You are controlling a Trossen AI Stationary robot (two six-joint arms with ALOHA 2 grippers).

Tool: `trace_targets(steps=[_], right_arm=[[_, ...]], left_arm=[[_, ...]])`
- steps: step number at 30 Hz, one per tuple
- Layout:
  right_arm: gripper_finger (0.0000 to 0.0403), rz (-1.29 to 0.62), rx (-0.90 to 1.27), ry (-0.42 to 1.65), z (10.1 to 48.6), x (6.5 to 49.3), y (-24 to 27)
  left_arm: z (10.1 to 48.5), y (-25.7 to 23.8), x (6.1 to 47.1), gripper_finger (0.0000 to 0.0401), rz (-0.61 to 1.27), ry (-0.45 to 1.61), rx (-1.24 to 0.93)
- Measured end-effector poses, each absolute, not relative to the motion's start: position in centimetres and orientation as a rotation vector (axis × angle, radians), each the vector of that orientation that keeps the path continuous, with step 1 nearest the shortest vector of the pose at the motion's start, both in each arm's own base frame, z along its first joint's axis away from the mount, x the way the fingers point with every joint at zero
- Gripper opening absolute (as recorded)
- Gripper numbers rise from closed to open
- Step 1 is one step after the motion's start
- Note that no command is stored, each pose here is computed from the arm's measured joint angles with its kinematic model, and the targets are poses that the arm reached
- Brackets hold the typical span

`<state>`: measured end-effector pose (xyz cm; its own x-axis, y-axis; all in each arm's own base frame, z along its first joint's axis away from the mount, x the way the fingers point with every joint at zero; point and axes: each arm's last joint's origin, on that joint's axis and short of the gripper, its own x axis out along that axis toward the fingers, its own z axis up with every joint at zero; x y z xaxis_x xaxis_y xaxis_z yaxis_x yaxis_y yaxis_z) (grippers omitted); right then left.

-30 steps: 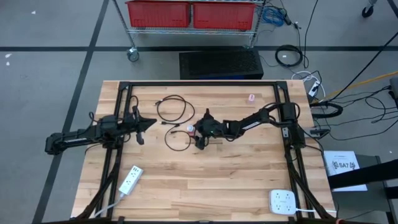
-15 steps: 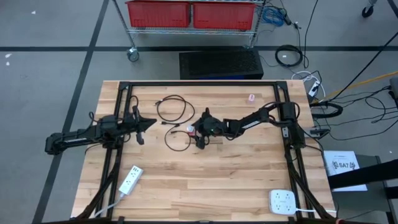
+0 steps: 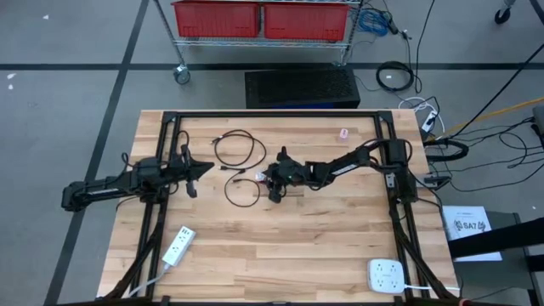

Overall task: Insert USB
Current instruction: Insert the red charger adapter into the right white outlet extension

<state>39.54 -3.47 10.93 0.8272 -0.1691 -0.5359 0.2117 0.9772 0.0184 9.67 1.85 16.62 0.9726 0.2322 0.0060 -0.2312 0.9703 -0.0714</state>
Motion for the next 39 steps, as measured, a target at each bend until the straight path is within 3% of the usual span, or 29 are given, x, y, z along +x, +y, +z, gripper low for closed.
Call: trace_targets(steps=[9, 13, 18, 21, 28, 35, 39], right_arm=[[0.0097, -0.173, 0.089, 0.991, 17.9, 36.2, -0.3], [0.0071, -0.175, 0.052, 1.186, 20.7, 35.1, 1.0], [0.0020, -0.171, 0.028, 1.261, 22.2, 34.7, 1.6], [0.0014, -0.171, 0.026, 1.255, 22.2, 34.8, 1.6], [0.0079, -0.141, 0.018, 0.950, 22.0, 38.5, 0.8], [0.0172, -0.151, 0.063, 0.689, 18.4, 43.2, -1.4], [0.0211, -0.168, 0.071, 0.653, 16.3, 45.6, -2.4]], left_arm=[[16.6, 1.8, 9.7, 0.0002, 0.234, -0.014, -0.070], [16.6, 1.8, 9.7, 0.0002, 0.234, -0.015, -0.070], [16.6, 1.8, 9.7, 0.0002, 0.234, -0.015, -0.070], [16.6, 1.8, 9.7, 0.0002, 0.234, -0.015, -0.070], [16.6, 1.8, 9.7, 0.0002, 0.234, -0.015, -0.070], [16.6, 1.8, 9.7, 0.0002, 0.234, -0.015, -0.070], [16.6, 1.8, 9.7, 0.0002, 0.234, -0.015, -0.070]])
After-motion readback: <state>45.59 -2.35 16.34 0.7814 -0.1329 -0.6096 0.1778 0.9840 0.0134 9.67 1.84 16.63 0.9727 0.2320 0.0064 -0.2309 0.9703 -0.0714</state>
